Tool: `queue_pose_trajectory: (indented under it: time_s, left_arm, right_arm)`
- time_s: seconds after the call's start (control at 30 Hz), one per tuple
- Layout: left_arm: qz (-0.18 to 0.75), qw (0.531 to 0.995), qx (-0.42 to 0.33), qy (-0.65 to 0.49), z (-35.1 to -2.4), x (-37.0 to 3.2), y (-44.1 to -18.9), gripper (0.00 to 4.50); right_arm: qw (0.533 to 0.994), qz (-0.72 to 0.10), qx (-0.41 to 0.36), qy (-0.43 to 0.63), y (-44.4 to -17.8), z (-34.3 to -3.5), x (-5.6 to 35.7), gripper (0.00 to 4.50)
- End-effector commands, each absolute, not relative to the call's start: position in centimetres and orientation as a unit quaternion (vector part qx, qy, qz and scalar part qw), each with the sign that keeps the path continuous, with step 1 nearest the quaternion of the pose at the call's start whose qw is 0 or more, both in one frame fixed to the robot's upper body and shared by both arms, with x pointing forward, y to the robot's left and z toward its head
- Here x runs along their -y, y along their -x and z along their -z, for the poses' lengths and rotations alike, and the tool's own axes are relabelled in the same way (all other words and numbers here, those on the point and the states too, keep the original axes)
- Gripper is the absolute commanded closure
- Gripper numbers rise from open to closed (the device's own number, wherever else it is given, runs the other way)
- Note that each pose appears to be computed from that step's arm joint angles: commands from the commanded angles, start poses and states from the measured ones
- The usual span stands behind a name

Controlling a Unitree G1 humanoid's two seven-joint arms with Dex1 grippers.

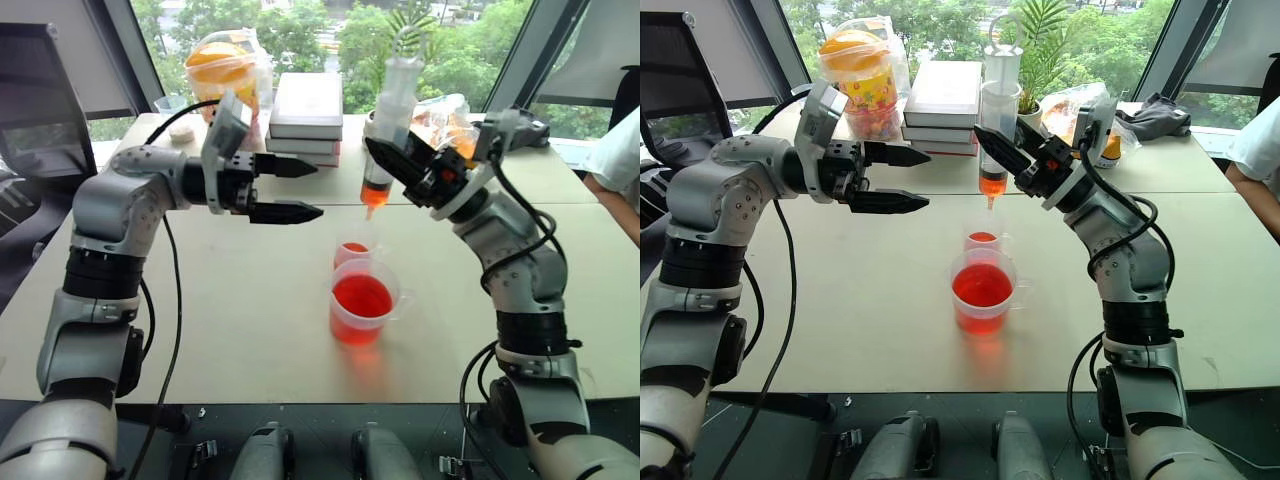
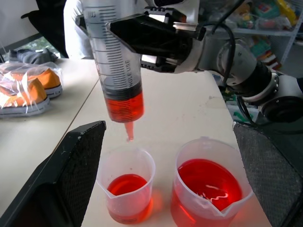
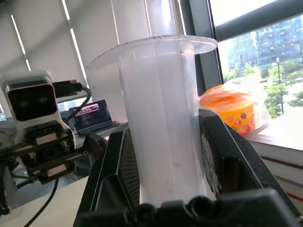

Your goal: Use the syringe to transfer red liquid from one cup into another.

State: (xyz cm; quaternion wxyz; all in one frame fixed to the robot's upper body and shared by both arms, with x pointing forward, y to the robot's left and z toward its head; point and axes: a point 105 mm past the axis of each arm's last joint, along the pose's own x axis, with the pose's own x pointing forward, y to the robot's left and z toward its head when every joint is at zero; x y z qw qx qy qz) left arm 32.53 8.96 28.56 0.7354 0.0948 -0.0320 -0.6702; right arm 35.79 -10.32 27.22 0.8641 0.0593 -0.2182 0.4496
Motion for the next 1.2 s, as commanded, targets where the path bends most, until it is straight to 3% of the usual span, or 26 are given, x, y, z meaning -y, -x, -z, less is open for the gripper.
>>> queue_pose_trajectory:
  time_s: [0.03,0.2,0.6,0.73,0.83,0.87,0.93,1.2]
  left_arm:
    - [0.646,0.751,0.079,-0.109,-30.5,-8.7,-33.2,0.08]
    - [0.623,0.768,0.109,-0.105,-32.4,-7.5,-35.2,0.08]
    - [0.640,0.753,0.128,-0.086,-33.9,-3.5,-37.4,0.08]
    - [0.648,0.746,0.127,-0.079,-33.9,-2.9,-37.5,1.35]
    - [0.650,0.746,0.126,-0.078,-33.7,-2.7,-37.6,2.80]
    - [0.650,0.745,0.126,-0.077,-33.7,-2.7,-37.6,3.47]
    - [0.651,0.744,0.126,-0.077,-33.6,-2.7,-37.6,4.30]
    - [0.662,0.735,0.102,-0.105,-31.2,-2.3,-37.3,4.41]
  right_arm:
    - [0.860,-0.453,0.229,-0.044,-36.3,-25.3,9.6,3.11]
    - [0.865,-0.448,0.220,-0.038,-36.6,-23.1,9.2,3.11]
    - [0.865,-0.453,0.214,-0.018,-36.0,-22.4,9.0,3.11]
    - [0.864,-0.456,0.212,-0.013,-35.9,-22.3,9.0,3.11]
    - [0.864,-0.457,0.212,-0.012,-35.8,-22.4,9.0,3.11]
    - [0.863,-0.457,0.213,-0.012,-35.8,-22.5,9.0,3.11]
    - [0.863,-0.459,0.213,-0.010,-35.8,-22.6,8.9,3.11]
    - [0.857,-0.461,0.229,-0.003,-35.4,-24.1,8.9,3.11]
